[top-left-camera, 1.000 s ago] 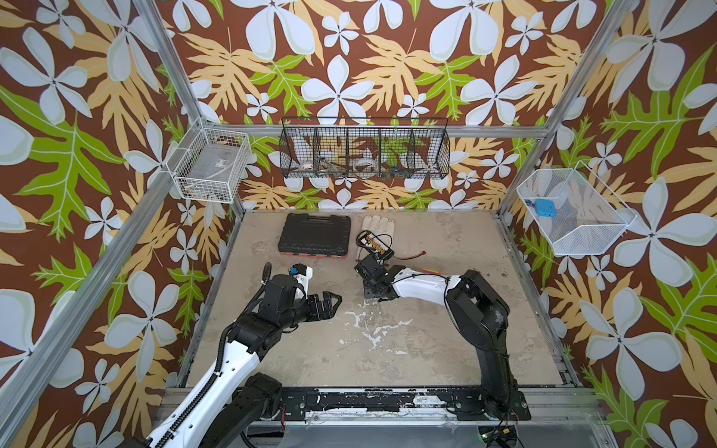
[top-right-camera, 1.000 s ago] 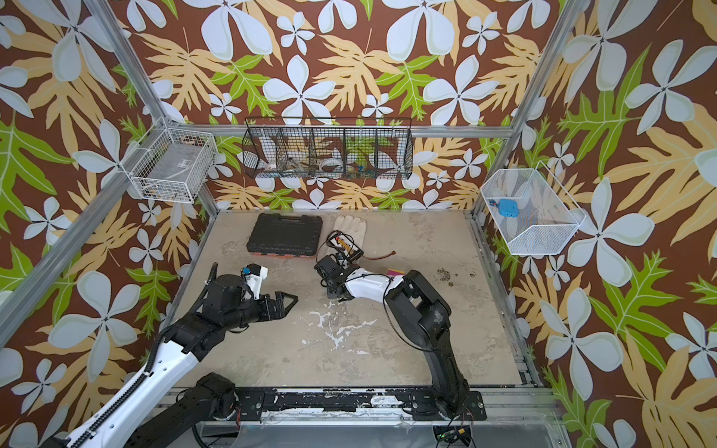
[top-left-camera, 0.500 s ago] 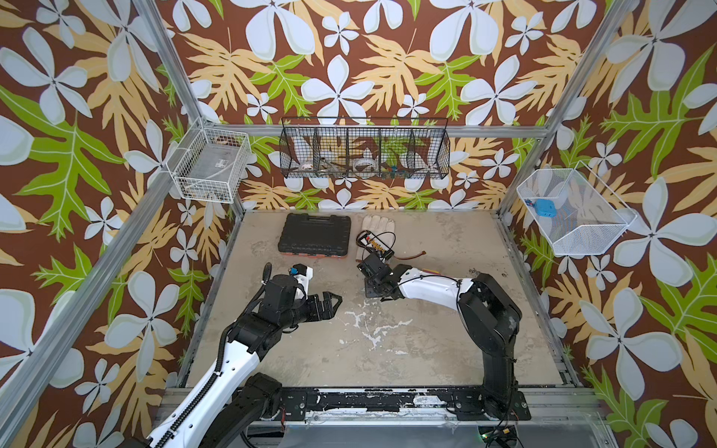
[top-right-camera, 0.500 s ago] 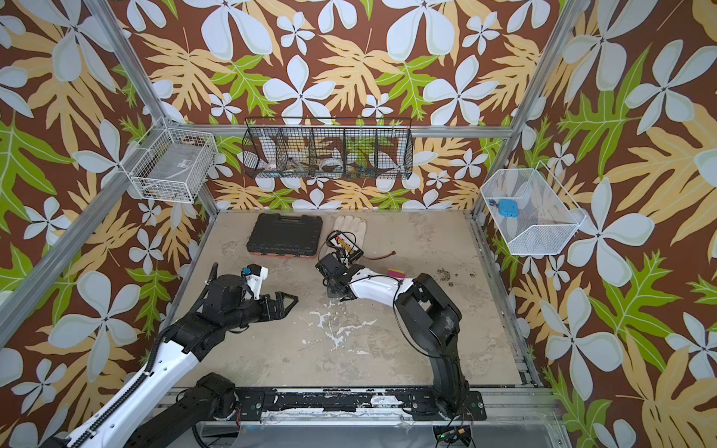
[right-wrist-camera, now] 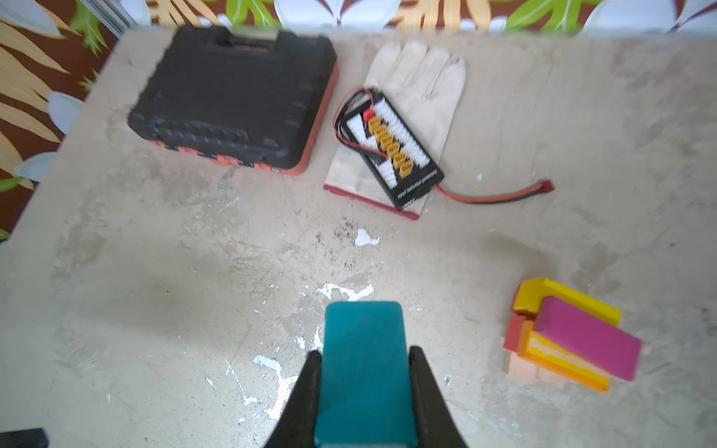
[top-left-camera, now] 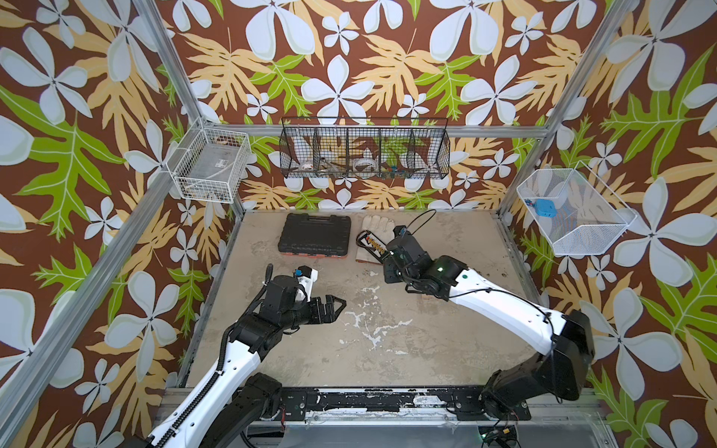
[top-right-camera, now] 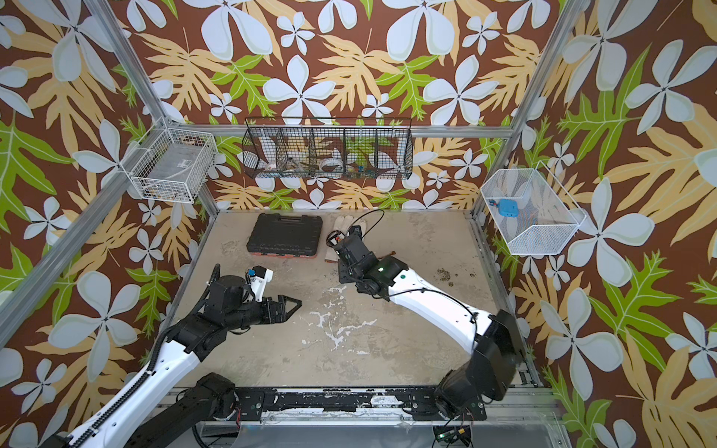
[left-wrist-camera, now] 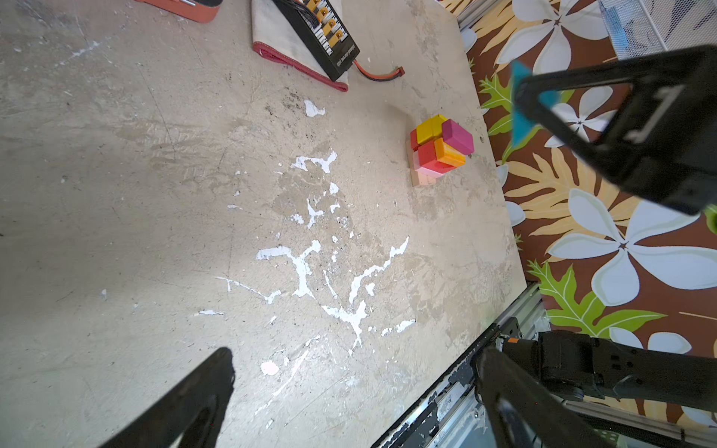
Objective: Build the wood block tower
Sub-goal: 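Close the right gripper on the teal block and lift it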
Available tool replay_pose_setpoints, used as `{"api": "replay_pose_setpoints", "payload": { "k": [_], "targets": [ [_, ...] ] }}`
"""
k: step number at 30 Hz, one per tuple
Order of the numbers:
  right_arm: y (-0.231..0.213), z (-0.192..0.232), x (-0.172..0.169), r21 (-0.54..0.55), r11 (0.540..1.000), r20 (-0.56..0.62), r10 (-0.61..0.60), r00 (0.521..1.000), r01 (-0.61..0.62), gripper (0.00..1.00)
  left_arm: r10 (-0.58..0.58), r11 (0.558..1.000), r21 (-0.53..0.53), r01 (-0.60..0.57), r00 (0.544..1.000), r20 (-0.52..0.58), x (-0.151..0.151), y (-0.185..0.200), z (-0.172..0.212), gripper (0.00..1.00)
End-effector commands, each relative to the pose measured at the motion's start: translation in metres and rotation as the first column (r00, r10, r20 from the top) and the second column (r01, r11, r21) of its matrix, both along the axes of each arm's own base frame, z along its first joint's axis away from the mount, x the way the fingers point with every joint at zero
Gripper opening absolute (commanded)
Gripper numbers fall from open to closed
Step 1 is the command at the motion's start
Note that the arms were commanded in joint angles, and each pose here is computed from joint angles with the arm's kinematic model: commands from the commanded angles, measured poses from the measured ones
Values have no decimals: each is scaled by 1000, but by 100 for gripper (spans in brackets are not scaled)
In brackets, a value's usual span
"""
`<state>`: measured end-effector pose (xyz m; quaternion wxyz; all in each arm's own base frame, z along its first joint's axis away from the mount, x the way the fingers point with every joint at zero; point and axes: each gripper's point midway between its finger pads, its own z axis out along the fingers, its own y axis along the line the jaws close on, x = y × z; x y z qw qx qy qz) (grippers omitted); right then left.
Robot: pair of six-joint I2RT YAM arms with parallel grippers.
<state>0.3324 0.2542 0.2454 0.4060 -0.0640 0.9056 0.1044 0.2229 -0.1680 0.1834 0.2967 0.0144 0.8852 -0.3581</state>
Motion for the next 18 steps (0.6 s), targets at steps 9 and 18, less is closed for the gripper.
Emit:
{"api": "replay_pose_setpoints", "payload": {
  "k": [9,18],
  "targets": [
    [-31,97,0,-275,946,413,276,868,-170,0,-21,1000,-14,21,999,26,1,-3,6,100],
    [7,83,-27,-597,618,408,783,471,-511,0,-27,1000,-14,27,999,24,1,-4,5,100]
  ]
}}
